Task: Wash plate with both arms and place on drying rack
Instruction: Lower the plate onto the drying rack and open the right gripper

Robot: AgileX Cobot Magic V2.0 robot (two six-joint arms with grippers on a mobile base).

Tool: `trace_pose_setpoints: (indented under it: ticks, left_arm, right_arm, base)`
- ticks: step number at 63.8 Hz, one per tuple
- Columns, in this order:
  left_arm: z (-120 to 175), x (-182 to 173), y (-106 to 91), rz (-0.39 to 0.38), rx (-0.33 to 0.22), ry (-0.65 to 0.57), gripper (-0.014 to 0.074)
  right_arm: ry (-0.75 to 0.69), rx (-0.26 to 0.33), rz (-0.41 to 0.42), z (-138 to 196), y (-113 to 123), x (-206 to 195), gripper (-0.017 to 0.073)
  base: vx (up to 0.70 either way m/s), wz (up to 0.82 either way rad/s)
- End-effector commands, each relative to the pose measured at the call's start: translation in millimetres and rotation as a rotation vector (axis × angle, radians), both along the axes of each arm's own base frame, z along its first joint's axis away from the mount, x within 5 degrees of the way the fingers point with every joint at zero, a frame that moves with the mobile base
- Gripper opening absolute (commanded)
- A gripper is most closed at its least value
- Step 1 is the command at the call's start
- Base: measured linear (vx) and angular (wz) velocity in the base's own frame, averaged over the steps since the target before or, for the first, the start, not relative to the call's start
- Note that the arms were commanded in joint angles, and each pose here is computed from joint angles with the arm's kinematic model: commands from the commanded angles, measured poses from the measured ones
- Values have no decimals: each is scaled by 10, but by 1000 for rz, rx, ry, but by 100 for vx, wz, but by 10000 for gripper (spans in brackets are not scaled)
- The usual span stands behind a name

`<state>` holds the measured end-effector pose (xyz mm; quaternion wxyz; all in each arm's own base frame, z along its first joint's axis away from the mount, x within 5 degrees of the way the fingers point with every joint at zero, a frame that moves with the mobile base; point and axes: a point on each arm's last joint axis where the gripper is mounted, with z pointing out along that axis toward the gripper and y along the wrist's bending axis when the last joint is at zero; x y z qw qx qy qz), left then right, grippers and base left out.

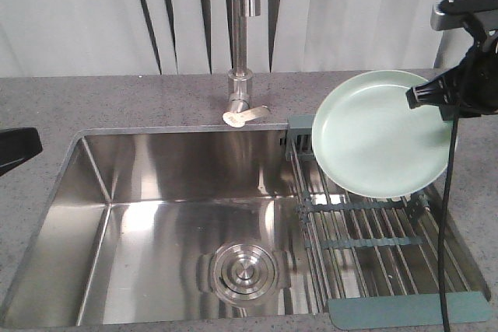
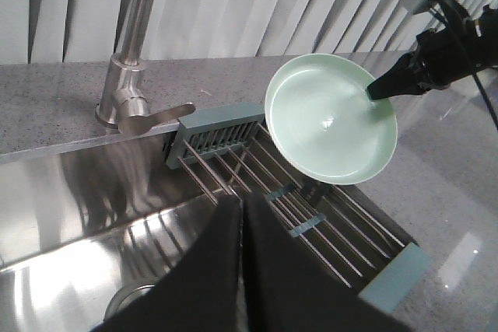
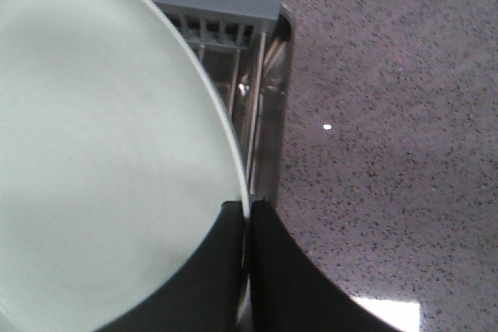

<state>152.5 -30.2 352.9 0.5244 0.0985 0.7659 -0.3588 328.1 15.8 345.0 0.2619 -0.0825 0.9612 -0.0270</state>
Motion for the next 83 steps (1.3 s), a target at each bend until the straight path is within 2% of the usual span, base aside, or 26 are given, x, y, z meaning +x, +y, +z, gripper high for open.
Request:
trace_pose_setpoints:
  ticks: [1, 8, 21, 38, 49, 58, 74, 83]
  left_arm:
    - [103, -9, -15, 3, -22, -34, -7]
    - [103, -9, -15, 3, -22, -34, -7]
    - [102, -11, -17, 0, -23, -34, -7]
    - [102, -11, -17, 0, -23, -34, -7]
    - [103, -9, -15, 2, -22, -34, -7]
    - [103, -10, -15, 2, -22, -35, -6]
    - [103, -10, -15, 2, -22, -35, -6]
    - [103, -10, -15, 2, -22, -35, -6]
  right_arm:
    - [-58, -29, 15, 102, -90, 51, -3]
    - [12, -51, 51, -110, -79, 180, -3]
    - [138, -74, 56, -479, -86, 355, -3]
    - [203, -84, 82, -702, -81, 449, 0]
    - [208, -80, 89, -712, -76, 451, 21]
    - [213, -85, 98, -713, -77, 446, 75]
    - [210, -87, 98, -712, -78, 449, 278]
    - [195, -106, 97, -663, -94, 438, 338]
  base:
    - [0, 0]
    - [0, 0]
    - [0, 0]
    - [0, 0]
    - [0, 0]
    - [0, 0]
    - [0, 0]
    - [0, 0]
